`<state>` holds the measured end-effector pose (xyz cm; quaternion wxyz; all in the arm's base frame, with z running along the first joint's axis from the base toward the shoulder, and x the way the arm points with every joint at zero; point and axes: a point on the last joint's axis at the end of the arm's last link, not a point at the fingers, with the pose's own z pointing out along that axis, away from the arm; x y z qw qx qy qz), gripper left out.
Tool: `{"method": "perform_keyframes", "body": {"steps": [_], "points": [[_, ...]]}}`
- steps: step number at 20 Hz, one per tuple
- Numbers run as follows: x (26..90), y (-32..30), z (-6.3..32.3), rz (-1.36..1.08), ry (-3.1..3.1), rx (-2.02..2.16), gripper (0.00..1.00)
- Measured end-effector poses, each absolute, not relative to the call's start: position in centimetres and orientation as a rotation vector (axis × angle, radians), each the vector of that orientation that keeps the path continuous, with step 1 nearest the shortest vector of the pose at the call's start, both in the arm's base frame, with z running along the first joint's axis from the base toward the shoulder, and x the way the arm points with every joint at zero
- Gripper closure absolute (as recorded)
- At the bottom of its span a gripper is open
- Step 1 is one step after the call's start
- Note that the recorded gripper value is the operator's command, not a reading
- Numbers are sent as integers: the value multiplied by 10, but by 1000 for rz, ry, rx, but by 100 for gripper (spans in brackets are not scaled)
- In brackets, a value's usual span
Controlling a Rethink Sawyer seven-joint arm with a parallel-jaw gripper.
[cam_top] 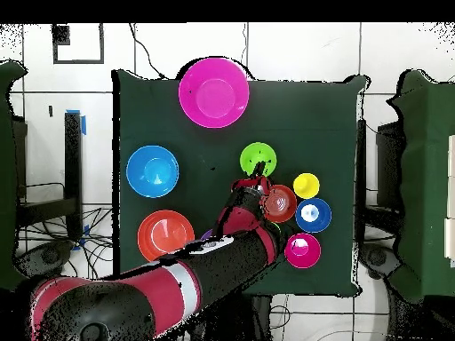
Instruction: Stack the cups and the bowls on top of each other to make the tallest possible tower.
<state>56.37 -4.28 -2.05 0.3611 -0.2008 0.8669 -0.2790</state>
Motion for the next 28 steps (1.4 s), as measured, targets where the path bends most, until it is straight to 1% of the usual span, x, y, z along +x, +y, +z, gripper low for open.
{"method": "perform_keyframes", "body": {"steps": [17,21,28], "points": [[561,-44,-32,-732,2246,-500,100],[562,-45,-25,-738,2267,-506,100],[565,-47,5,-767,2352,-499,100]]}}
